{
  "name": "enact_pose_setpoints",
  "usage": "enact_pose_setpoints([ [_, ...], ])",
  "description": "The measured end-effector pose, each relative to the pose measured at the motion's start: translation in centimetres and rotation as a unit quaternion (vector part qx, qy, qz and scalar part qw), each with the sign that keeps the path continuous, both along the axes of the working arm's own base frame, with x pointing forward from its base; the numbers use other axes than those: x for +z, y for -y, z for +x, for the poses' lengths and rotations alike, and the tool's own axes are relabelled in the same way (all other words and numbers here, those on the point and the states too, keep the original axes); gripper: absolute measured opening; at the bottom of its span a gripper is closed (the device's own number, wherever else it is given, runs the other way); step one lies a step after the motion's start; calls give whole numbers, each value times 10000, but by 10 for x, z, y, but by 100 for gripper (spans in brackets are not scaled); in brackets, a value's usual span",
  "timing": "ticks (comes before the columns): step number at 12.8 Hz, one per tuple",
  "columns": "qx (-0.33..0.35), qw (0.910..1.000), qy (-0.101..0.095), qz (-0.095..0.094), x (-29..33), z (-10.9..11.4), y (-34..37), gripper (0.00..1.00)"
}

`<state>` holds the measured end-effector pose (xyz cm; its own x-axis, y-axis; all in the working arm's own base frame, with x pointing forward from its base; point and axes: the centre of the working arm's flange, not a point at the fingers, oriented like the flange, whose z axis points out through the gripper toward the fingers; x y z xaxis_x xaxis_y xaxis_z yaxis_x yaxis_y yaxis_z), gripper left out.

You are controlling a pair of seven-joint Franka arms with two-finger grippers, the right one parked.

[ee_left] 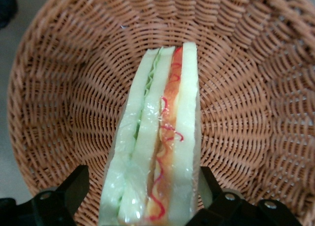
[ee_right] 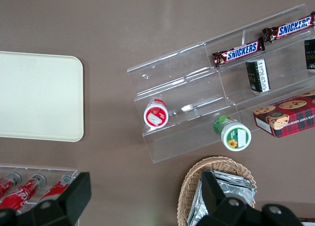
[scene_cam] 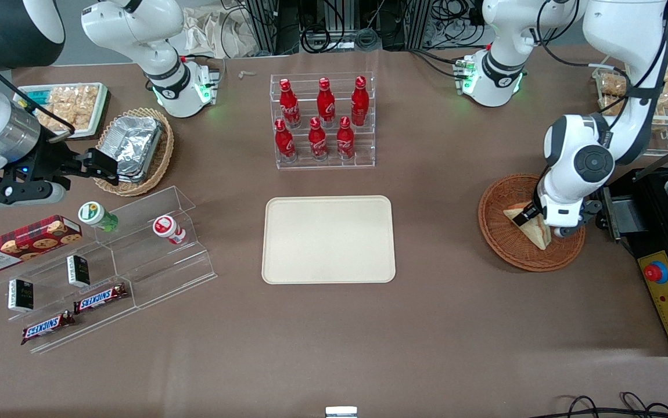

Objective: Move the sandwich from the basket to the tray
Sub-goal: 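Lift the sandwich and carry it with the left gripper to the tray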

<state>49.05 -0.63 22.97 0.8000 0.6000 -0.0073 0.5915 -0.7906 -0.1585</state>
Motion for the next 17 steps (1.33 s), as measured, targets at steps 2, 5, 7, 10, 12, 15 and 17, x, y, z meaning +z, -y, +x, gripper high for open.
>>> enact_pose_setpoints([
  [2,-5,10000,-22,-5,-6,0,0,81],
  [5,56,10000,53,-4,-3,3,2,46],
  [7,140,9999,75,60,0,5,4,39],
  [10,101,9988,-334,335,23,18,8,36],
  [12,74,9971,-558,504,74,44,17,26],
  [15,-101,9973,-566,464,159,76,39,21],
  [17,-288,9978,-560,221,211,87,56,21],
])
